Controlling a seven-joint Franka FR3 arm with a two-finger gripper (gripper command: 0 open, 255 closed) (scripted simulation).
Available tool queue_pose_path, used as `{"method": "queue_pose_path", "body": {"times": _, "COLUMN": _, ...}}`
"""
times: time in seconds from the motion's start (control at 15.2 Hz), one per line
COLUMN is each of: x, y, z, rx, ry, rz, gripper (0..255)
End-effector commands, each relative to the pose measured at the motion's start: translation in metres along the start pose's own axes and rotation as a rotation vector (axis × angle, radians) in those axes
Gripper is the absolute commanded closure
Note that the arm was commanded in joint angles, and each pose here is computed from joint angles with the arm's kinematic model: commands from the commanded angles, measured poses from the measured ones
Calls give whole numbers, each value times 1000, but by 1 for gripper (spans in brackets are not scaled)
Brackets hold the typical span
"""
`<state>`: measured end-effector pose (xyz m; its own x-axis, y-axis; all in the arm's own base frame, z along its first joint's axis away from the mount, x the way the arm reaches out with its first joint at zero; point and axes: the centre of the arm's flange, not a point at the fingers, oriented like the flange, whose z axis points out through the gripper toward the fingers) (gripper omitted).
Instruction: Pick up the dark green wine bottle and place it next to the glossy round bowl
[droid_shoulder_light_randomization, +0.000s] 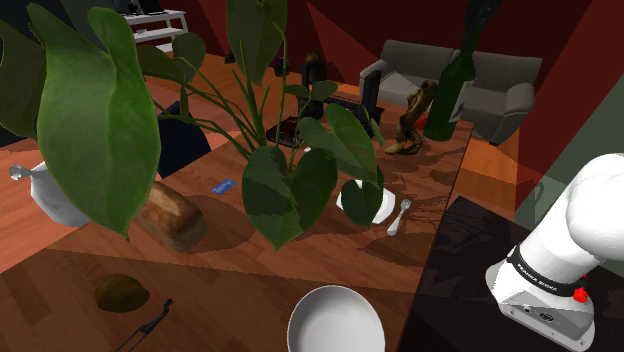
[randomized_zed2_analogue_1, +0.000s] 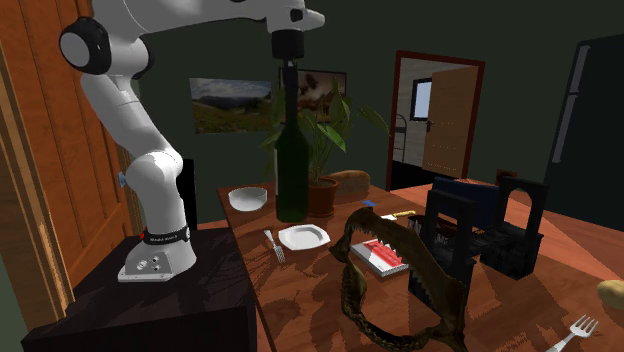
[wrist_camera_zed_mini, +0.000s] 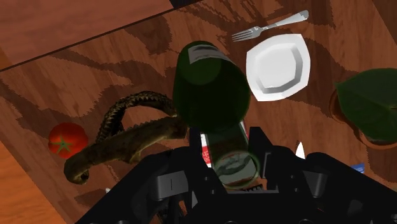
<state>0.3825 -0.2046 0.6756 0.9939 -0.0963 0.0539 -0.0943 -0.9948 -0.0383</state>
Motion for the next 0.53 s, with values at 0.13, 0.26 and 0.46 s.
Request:
{"method": "queue_pose_path", "body": {"times": 0.13, "x": 1, "y": -1, "z": -22, "rx": 0, "ry": 0, "rz": 0, "gripper": 255}}
{"method": "queue_pose_path", "body": {"times": 0.26, "x": 1, "y": -1, "z": -32, "rx": 0, "ry": 0, "rz": 0, "gripper": 255}}
{"method": "queue_pose_path", "body": {"times": 0.46, "x": 2, "y": -2, "z": -48, "rx": 0, "ry": 0, "rz": 0, "gripper": 255}}
